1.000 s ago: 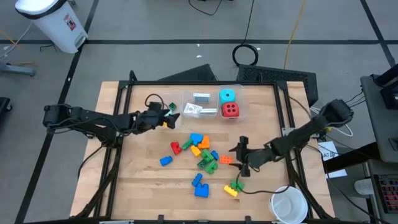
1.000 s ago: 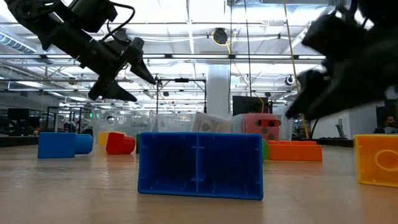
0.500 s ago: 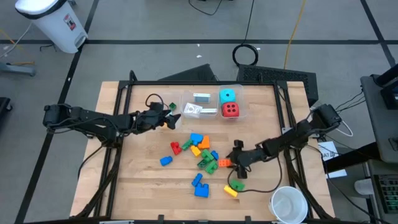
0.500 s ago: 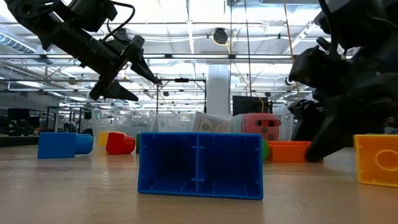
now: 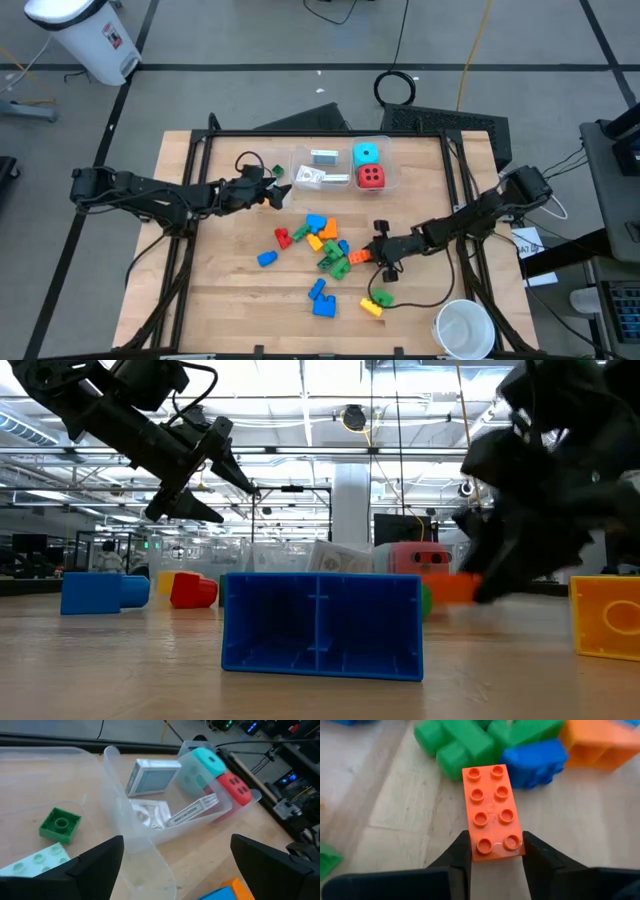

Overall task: Pick & Place Toys
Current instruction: Put the orange game piece into the left transparent bin

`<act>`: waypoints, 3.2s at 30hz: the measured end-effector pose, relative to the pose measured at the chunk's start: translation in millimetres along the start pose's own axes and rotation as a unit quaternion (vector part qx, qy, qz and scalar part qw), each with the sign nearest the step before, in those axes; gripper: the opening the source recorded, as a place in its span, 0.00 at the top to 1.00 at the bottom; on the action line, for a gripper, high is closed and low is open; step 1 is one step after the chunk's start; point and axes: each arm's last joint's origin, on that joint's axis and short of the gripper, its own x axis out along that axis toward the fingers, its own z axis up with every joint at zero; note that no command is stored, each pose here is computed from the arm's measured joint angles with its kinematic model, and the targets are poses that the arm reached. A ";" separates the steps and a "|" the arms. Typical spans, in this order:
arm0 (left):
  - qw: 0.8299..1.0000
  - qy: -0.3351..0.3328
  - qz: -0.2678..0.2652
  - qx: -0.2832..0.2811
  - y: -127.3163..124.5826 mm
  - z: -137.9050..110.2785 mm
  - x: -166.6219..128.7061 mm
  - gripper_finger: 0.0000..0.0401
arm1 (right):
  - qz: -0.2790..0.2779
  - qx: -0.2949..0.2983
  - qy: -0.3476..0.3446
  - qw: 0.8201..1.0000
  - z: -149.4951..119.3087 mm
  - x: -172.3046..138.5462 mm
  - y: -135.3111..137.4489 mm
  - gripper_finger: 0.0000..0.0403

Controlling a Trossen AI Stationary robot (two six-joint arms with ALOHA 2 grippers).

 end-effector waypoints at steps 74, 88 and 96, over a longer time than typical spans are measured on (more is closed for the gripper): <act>0.982 -0.128 -0.062 0.121 -64.1 1.0 -14.0 0.77 | -0.230 -0.019 -0.221 0.948 53.8 -101.5 -10.9 0.36; 0.978 -0.161 0.077 0.108 -22.4 -23.2 -19.4 0.77 | -0.231 -0.010 -0.226 0.946 54.6 -102.3 -12.1 0.43; 0.977 -0.148 0.120 0.095 -9.3 -28.6 -3.3 0.77 | -0.229 -0.005 -0.227 0.946 54.6 -102.3 -12.1 0.45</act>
